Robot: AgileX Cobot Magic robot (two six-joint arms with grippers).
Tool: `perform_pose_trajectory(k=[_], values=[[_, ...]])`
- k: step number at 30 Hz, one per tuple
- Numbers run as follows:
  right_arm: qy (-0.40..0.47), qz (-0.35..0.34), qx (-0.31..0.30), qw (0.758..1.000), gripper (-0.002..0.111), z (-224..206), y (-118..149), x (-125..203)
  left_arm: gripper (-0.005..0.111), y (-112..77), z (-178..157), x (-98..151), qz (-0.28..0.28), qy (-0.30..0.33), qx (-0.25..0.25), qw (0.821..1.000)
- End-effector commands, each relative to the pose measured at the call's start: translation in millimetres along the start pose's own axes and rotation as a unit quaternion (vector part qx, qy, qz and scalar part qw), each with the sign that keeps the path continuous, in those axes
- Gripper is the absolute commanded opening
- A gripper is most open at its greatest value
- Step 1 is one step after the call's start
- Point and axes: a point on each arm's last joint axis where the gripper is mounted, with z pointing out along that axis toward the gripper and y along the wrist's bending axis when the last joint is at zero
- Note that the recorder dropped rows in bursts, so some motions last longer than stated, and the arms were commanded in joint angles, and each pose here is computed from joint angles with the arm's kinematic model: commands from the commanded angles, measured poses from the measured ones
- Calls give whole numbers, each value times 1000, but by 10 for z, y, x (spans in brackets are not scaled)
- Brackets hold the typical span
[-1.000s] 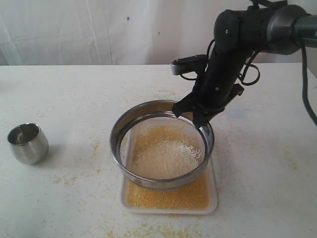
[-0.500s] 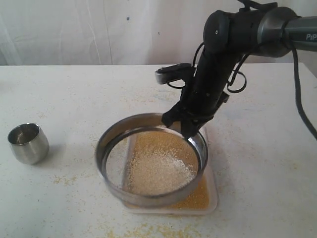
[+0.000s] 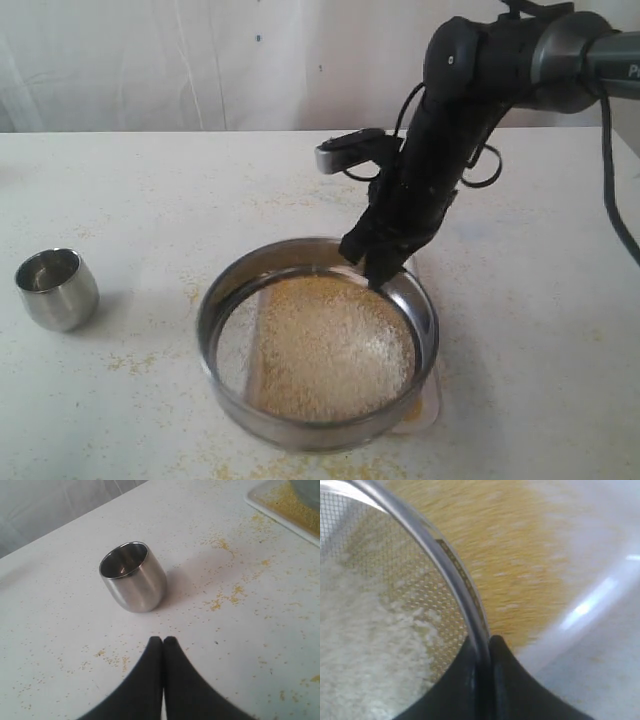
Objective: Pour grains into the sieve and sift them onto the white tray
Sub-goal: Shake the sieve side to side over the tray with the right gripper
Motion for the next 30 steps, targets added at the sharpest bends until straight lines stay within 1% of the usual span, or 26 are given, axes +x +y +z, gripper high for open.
perform_pose_trajectory(k=[1, 2, 3, 4, 6, 7, 8, 9, 10, 12, 13, 14, 15, 17, 18, 19, 20, 21, 22, 23, 24, 25, 26, 27, 28, 30], values=[[-56, 101, 87, 989, 0, -87, -112, -83, 1, -7, 0, 5, -2, -2, 3, 1000], [-58, 159, 118, 979, 0, -99, -172, -66, 1, -7, 0, 5, -2, -2, 3, 1000], [-56, 168, 120, 977, 0, -98, -169, -63, 1, -7, 0, 5, -2, -2, 3, 1000], [-50, 143, 96, 984, 0, -83, -110, -69, 1, -7, 0, 5, -2, -2, 3, 1000], [-29, 22, -18, 999, 0, -59, 125, -66, 1, -7, 0, 5, -2, -2, 3, 1000], [-29, -38, -55, 997, 0, -64, 196, -61, 1, -7, 0, 5, -2, -2, 3, 1000], [-30, -60, -76, 995, 0, -69, 236, -58, 1, -7, 0, 5, -2, -2, 3, 1000], [-28, -43, -58, 997, 0, -64, 202, -58, 1, -7, 0, 5, -2, -2, 3, 1000], [-32, -16, -5, 999, 0, -58, 104, -70, 1, -7, 0, 5, -2, -2, 3, 1000], [-41, 109, 110, 987, 0, -81, -111, -64, 1, -7, 0, 5, -2, -2, 3, 1000], [-41, 158, 127, 978, 0, -89, -145, -50, 1, -7, 0, 5, -2, -2, 3, 1000], [-35, 156, 96, 982, 0, -73, -79, -50, 1, -7, 0, 5, -2, -2, 3, 1000], [-23, 103, 46, 993, 0, -56, 23, -52, 1, -7, 0, 5, -2, -2, 3, 1000], [-12, -57, -87, 995, 0, -53, 275, -38, 1, -7, 0, 5, -2, -2, 3, 1000], [-13, -74, -88, 993, 0, -54, 278, -37, 1, -7, 0, 5, -2, -2, 3, 1000], [-13, -42, -41, 998, 0, -43, 193, -45, 1, -7, 0, 5, -2, -2, 3, 1000], [-23, 21, 39, 999, 0, -51, 48, -62, 1, -7, 0, 5, -2, -2, 3, 1000], [-29, 99, 113, 988, 0, -72, -89, -54, 1, -7, 0, 5, -2, -2, 3, 1000], [-30, 164, 155, 974, 0, -92, -165, -29, 1, -7, 0, 5, -2, -2, 3, 1000], [-24, 170, 149, 974, 0, -86, -146, -22, 1, -7, 0, 5, -2, -2, 3, 1000], [-11, 134, 111, 985, 0, -65, -68, -22, 1, -7, 0, 5, -2, -2, 3, 1000], [7, 57, 30, 998, 0, -45, 79, -13, 1, -7, 0, 5, -2, -2, 3, 1000], [6, -15, -55, 998, 0, -49, 233, -16, 1, -7, 0, 5, -2, -2, 3, 1000], [-8, -44, -87, 995, 0, -50, 289, -38, 1, -7, 0, 5, -2, -2, 3, 1000], [-10, -37, -83, 996, 0, -50, 275, -39, 1, -7, 0, 5, -2, -2, 3, 1000], [-39, 66, 52, 996, 0, -69, 17, -81, 1, -7, 0, 5, -2, -2, 3, 1000]])
